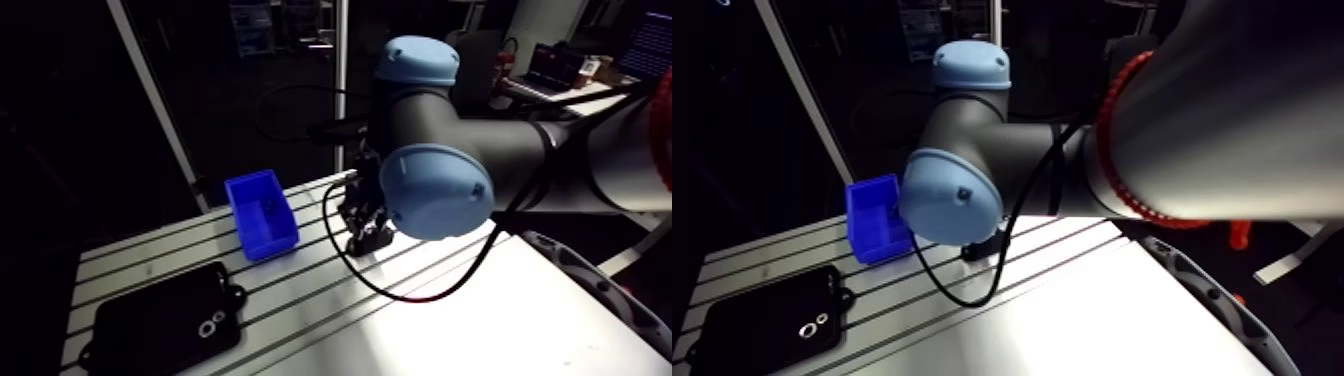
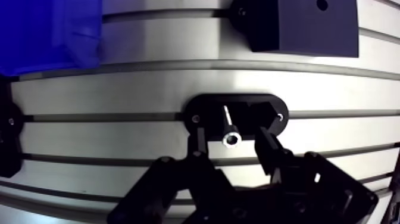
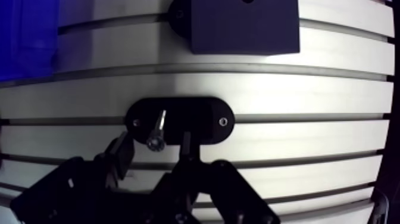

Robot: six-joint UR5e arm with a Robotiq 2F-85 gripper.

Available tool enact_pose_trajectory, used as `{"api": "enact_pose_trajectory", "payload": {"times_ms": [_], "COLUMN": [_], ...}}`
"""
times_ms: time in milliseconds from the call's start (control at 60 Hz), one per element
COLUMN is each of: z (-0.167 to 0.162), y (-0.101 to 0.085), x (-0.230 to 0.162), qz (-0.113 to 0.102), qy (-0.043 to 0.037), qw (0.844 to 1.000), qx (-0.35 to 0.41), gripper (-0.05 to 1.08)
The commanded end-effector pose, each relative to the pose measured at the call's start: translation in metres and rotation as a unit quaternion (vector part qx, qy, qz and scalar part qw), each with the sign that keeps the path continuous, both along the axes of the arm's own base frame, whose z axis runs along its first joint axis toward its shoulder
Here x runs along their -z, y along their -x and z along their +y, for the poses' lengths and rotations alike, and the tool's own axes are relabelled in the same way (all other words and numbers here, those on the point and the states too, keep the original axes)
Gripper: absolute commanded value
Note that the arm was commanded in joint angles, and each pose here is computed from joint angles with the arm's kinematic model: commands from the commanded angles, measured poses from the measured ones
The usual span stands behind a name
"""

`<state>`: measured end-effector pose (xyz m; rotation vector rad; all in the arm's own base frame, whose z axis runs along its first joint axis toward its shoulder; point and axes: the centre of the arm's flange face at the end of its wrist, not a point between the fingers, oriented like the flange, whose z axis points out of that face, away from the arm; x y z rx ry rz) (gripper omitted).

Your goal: Pick up the M10 bolt and insert it into the hole until fully seated.

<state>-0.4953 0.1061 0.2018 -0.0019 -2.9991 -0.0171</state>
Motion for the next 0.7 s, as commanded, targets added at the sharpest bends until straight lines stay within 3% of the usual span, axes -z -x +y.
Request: {"api": "enact_pose_trajectory", "payload": {"times_ms": [17,700], "z": [0.0003,0.0006], "y": [-0.0001,0.0007], "x": [0.001,0.0024], "qz": [-0.001,-0.002], "qy": [0.0001,0.0005], "qw": [1.0,1.0], "qx": [0.0,0.0], "gripper": [0.55,0.66]}}
